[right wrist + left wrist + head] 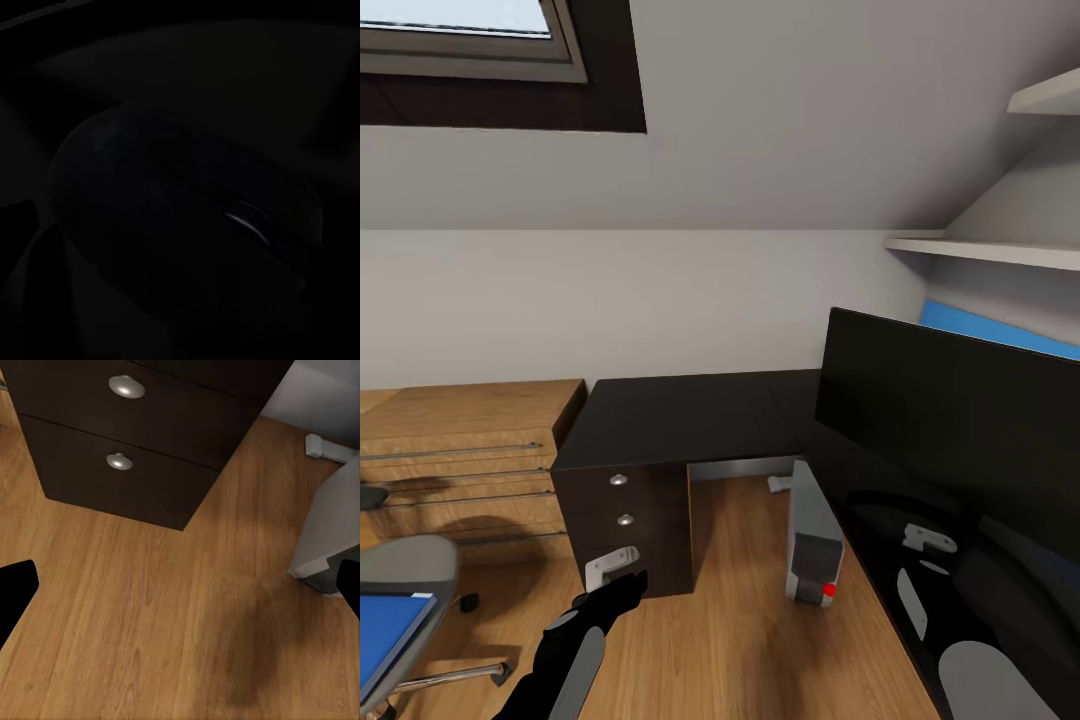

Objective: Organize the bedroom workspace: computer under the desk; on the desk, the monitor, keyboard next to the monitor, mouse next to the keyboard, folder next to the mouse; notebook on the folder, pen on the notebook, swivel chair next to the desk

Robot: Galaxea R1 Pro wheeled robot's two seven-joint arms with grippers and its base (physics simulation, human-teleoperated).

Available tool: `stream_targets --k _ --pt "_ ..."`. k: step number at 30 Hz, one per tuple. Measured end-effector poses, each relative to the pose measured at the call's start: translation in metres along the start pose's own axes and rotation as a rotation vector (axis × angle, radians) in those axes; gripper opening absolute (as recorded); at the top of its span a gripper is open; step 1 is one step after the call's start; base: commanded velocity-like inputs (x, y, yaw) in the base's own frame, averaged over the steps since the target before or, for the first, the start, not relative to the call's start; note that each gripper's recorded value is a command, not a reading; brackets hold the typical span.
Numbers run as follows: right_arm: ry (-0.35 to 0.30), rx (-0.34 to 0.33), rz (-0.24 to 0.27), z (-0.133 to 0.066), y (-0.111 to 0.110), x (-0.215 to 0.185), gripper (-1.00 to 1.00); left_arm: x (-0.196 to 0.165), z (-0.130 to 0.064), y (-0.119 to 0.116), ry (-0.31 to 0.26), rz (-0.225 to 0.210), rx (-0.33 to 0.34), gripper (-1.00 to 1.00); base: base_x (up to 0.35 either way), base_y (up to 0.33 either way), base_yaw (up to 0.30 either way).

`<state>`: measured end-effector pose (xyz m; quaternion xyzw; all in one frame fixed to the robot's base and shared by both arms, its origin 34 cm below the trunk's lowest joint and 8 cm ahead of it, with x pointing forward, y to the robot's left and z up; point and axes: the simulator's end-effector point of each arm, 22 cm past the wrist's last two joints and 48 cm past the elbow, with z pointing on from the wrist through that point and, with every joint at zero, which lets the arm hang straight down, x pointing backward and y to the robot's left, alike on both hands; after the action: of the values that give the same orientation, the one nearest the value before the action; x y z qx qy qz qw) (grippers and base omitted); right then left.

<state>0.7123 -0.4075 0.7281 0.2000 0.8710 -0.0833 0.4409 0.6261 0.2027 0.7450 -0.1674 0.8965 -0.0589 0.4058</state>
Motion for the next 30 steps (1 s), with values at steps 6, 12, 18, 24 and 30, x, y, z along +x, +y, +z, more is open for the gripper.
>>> stream_targets --k 6,12,18,24,30 --pt "0.000 0.000 0.002 -0.0002 -0.0003 -0.0002 1.00 -0.0005 -0.0002 -0.0002 -0.002 0.000 0.001 1.00 0.078 0.000 0.000" --pt "0.000 -0.001 0.002 0.0000 0.0000 -0.0002 1.00 0.0029 0.0010 0.0009 0.006 0.001 -0.002 1.00 0.029 0.000 0.000" --pt "0.000 -0.003 0.002 0.0000 0.0002 -0.0002 1.00 0.0035 0.0012 0.0011 0.008 0.001 -0.003 1.00 0.003 0.000 0.000" --pt "0.001 -0.002 -0.002 0.0000 0.0003 -0.0001 1.00 0.0042 0.0014 0.0013 0.009 0.002 -0.003 1.00 0.000 0.000 0.000" --pt "0.002 -0.003 -0.002 0.0000 0.0004 -0.0001 -1.00 0.0040 0.0014 0.0012 0.009 0.002 -0.003 1.00 0.000 0.000 0.000"
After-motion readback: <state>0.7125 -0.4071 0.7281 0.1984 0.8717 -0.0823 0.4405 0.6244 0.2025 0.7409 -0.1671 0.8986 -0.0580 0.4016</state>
